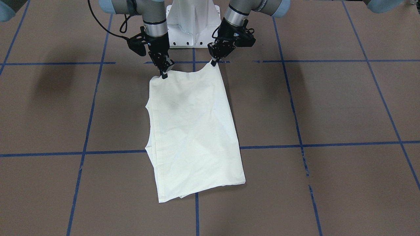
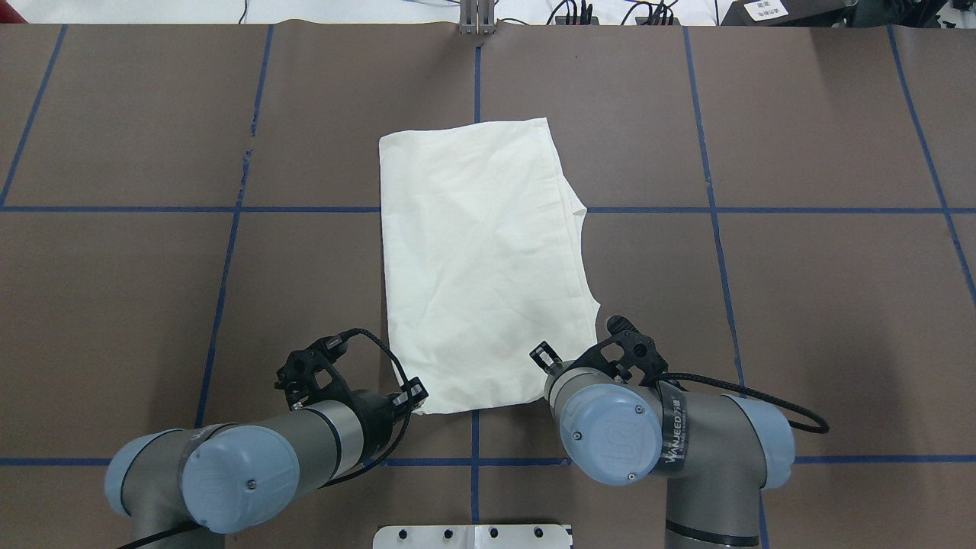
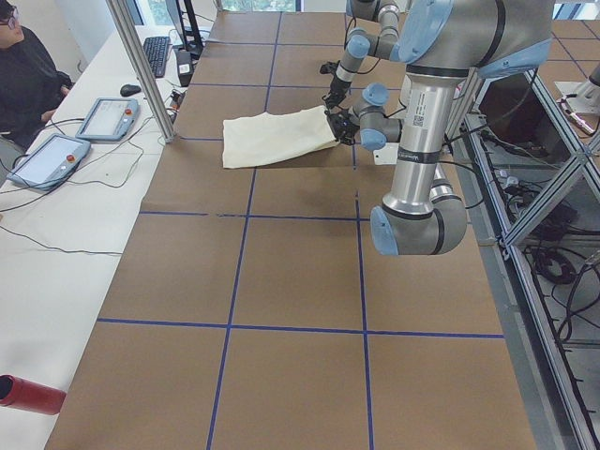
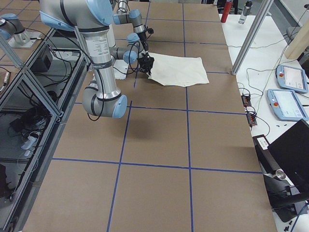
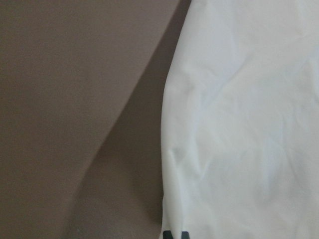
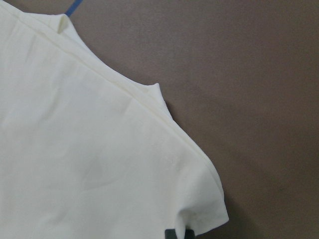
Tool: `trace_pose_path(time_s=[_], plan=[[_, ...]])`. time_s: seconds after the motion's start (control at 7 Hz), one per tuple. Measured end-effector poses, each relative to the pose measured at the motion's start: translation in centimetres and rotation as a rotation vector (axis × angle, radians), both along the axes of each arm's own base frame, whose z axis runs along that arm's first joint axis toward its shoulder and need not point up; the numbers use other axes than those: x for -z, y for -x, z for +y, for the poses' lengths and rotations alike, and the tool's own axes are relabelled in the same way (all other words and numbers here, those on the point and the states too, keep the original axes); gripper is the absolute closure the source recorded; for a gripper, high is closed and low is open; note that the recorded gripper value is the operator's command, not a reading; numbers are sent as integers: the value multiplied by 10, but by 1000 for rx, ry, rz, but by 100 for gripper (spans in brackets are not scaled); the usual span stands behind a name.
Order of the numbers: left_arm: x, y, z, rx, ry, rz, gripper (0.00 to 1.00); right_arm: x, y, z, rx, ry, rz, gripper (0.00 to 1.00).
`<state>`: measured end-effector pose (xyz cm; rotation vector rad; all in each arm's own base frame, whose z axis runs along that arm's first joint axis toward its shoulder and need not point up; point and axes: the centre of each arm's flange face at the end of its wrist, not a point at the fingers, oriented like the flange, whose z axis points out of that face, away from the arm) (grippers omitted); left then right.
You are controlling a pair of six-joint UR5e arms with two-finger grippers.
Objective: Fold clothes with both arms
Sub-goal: 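Lift the near edge with both grippers and fold it toward the far edge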
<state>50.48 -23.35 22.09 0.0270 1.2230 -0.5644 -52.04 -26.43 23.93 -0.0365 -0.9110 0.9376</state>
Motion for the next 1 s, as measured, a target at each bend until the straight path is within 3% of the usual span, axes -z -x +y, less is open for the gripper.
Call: trace_pose_path(time_s=[0.29,0.57,0.71,1.0], plan=[[59,77,19,-68,4,-4,100,54,-61,34,42,-4,-40,100],[77,117,31,-108,18,-27,100,78,-96,60,84,-1,-37,100],[73,110,26,-109,10,-58,100,77,-87,57,83,-4,-15,100],[65,92,-9,-74,-46,-133,100,79,-57,22,42,-27,24,100]])
